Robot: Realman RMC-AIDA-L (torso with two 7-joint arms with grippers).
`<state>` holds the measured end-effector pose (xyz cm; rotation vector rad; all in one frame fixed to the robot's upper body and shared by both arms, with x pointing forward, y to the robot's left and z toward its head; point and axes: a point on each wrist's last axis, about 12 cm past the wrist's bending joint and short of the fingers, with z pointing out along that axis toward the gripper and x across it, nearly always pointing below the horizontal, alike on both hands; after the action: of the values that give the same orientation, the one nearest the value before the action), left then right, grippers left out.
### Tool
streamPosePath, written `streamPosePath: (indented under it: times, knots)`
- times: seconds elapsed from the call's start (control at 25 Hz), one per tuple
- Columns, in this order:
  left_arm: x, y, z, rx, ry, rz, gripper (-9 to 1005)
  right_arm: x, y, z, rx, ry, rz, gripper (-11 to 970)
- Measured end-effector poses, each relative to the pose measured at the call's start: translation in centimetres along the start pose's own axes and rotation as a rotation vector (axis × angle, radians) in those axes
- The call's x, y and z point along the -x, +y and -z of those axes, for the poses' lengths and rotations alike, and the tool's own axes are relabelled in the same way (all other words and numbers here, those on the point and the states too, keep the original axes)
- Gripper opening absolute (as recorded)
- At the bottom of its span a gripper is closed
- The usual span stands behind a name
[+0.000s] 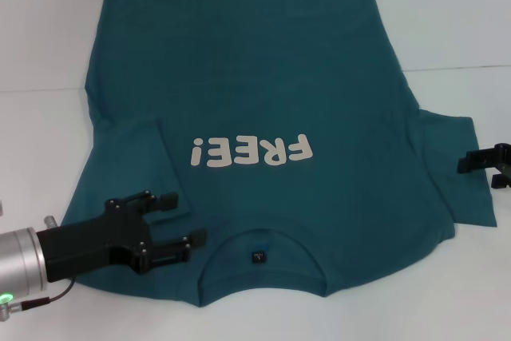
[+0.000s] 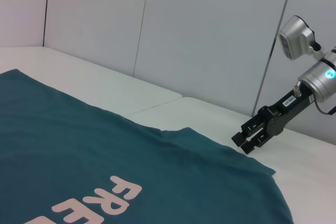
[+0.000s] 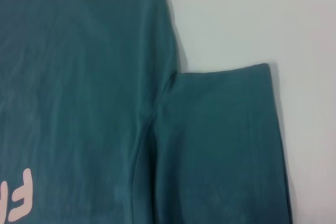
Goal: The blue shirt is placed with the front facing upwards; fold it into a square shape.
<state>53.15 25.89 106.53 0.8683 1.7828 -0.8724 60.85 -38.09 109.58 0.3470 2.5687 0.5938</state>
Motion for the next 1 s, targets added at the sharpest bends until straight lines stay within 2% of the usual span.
streamPosePath:
  times: [0.44, 1.0]
  knots:
    - [0.09, 0.05, -0.1, 0.0, 0.001, -0.004, 828, 0.48, -0.25, 0.71, -0.019, 0.02, 0.01, 809]
    - [0.02, 0.06, -0.07, 0.004, 0.003, -0.01, 827, -0.44, -0.17, 0.11, -0.032, 0.053, 0.014, 808]
